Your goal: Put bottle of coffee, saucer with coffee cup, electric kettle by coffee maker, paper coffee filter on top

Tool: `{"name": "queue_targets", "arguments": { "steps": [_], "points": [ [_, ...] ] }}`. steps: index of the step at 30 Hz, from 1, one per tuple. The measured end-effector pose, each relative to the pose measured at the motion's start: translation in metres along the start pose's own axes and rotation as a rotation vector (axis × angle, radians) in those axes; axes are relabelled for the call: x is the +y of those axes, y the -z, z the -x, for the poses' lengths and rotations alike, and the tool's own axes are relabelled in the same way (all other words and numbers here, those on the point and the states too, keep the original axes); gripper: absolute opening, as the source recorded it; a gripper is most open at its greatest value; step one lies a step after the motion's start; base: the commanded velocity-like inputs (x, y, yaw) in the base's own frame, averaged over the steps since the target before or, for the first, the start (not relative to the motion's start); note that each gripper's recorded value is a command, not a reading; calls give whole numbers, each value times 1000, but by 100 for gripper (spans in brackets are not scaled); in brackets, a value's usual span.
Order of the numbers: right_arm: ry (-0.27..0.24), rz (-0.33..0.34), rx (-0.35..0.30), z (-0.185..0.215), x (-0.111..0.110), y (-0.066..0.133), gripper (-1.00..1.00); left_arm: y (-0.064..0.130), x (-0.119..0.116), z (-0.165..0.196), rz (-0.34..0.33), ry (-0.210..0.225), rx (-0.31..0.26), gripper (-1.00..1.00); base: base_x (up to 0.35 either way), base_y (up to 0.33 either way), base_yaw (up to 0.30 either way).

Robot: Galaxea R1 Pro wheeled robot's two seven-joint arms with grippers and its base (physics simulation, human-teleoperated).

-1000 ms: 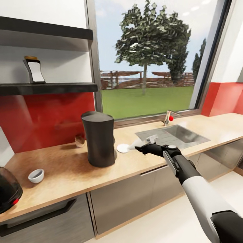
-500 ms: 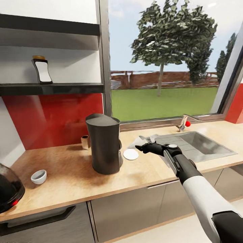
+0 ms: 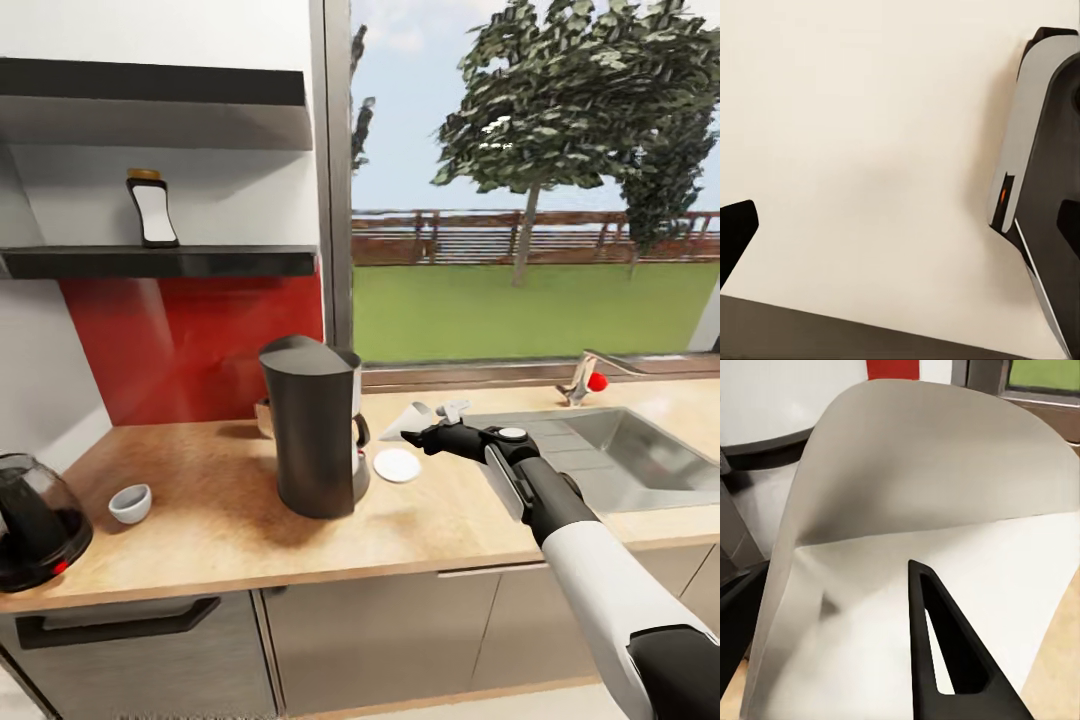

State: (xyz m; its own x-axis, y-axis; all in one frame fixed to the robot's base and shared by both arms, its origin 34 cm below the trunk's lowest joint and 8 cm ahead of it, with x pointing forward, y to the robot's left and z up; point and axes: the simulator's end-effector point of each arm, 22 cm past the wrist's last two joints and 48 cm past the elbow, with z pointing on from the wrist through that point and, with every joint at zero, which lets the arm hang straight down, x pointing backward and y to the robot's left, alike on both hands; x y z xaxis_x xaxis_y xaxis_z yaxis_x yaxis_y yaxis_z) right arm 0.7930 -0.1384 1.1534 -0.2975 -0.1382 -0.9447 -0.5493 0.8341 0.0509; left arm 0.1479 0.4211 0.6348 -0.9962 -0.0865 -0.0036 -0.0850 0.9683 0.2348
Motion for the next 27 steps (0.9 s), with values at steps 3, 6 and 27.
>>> {"name": "queue_targets", "arguments": {
  "steps": [3, 6, 27],
  "points": [
    [0, 0, 0, 0, 0, 0, -100, 0, -1, 0, -1, 0, 0, 100, -43, -300, 272],
    [-1, 0, 0, 0, 0, 0, -100, 0, -1, 0, -1, 1, 0, 100, -134, -283, 158],
    [1, 1, -1, 1, 1, 0, -100, 0, 0, 1, -1, 7, -5, 100, -27, -291, 48]
  ]
}}
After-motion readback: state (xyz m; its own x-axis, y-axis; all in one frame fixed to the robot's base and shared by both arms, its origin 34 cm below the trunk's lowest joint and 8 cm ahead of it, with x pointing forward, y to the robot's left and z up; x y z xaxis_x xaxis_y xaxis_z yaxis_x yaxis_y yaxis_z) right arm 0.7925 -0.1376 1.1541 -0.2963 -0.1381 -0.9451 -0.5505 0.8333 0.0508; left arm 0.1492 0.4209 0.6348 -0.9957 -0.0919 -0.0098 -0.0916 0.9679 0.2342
